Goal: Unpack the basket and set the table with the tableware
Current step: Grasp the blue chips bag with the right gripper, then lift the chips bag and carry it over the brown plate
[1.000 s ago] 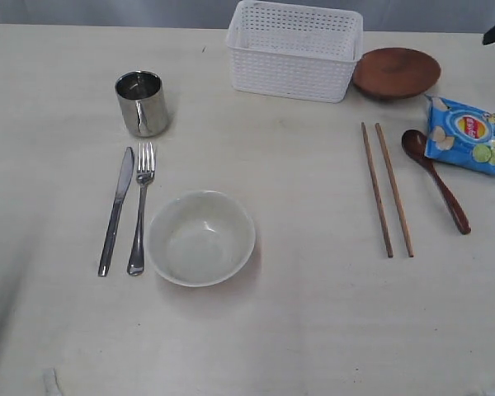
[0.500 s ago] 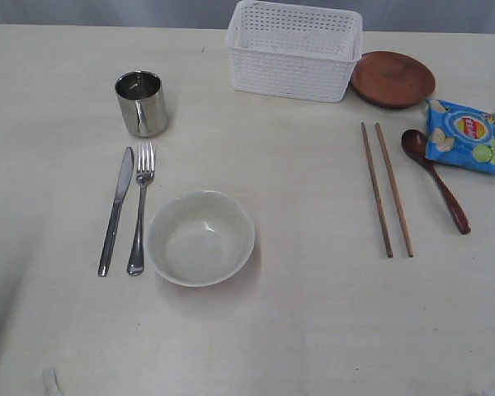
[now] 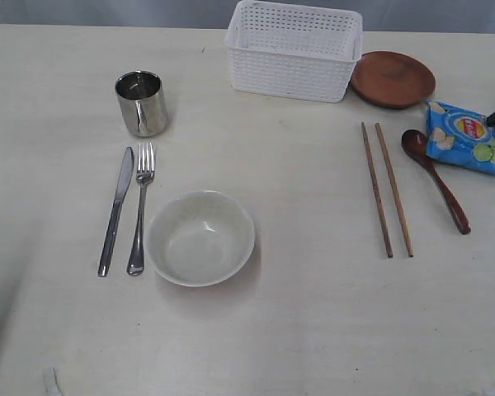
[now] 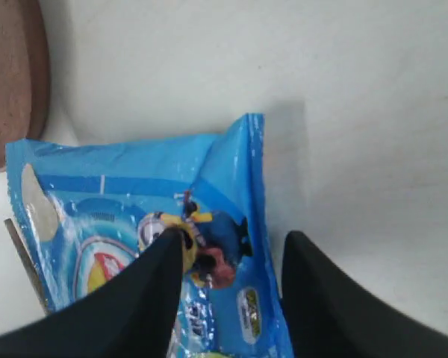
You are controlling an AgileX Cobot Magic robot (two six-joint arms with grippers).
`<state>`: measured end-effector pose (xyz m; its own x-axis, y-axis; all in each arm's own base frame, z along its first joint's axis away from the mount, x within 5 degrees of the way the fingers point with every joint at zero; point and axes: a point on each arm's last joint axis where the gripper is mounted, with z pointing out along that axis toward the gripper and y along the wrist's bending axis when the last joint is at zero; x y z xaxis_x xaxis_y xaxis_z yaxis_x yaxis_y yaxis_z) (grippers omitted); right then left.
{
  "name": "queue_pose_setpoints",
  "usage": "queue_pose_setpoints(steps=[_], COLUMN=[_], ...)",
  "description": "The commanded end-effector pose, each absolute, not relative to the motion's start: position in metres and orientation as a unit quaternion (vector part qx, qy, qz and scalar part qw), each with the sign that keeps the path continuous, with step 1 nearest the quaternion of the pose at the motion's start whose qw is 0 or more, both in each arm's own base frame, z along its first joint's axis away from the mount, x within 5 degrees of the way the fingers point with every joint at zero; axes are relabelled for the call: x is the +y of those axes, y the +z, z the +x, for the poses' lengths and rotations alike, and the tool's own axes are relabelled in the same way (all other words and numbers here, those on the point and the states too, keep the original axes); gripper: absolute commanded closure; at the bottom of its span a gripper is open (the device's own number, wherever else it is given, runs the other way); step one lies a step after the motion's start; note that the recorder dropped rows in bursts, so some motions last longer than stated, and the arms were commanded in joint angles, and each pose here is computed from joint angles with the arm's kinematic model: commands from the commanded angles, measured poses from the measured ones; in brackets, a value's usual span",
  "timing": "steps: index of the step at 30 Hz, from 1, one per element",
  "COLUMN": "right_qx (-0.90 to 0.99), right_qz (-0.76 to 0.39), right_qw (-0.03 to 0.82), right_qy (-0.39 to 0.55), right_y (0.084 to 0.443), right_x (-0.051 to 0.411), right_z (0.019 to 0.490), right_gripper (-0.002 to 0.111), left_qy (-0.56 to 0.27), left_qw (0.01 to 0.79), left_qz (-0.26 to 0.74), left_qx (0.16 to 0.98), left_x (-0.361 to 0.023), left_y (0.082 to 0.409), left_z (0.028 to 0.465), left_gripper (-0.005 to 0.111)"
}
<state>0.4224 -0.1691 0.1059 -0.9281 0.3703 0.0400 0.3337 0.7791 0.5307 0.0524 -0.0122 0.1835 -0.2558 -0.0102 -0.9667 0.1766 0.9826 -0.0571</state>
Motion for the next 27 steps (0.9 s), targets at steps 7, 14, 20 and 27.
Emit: queue_pose_setpoints(steps=[7,14,20,27], right_qx=[0.918,0.919,0.909,0.915], right_qz=[0.191,0.167,0.157,0.133], right_qw=[0.099,0.167,0.19,0.193], right_qy=[0.333,0.317,0.337,0.329], right_y=[0.125,0.171,0.178,0.173], right_x=[-0.179,-0.189,-0.186,-0.19], right_z=[0.425,0.43,0.432,0.426], right_gripper=[0.109,0.109,0.097,0.057], left_qy=[-0.079,-0.079,-0.077,-0.077], left_qw=[0.608,0.608,0.608,0.608], left_qz=[0.056,0.056,0.057,0.057], left_qx=[0.788,0.788,0.788,0.788], left_x=[-0.013,-0.013,-0.012,-0.012], left_y=[0.183,0.183,0.183,0.183], left_z=[0.052,0.052,0.052,0.052], left_gripper=[0.107,0.107,0.107,0.107])
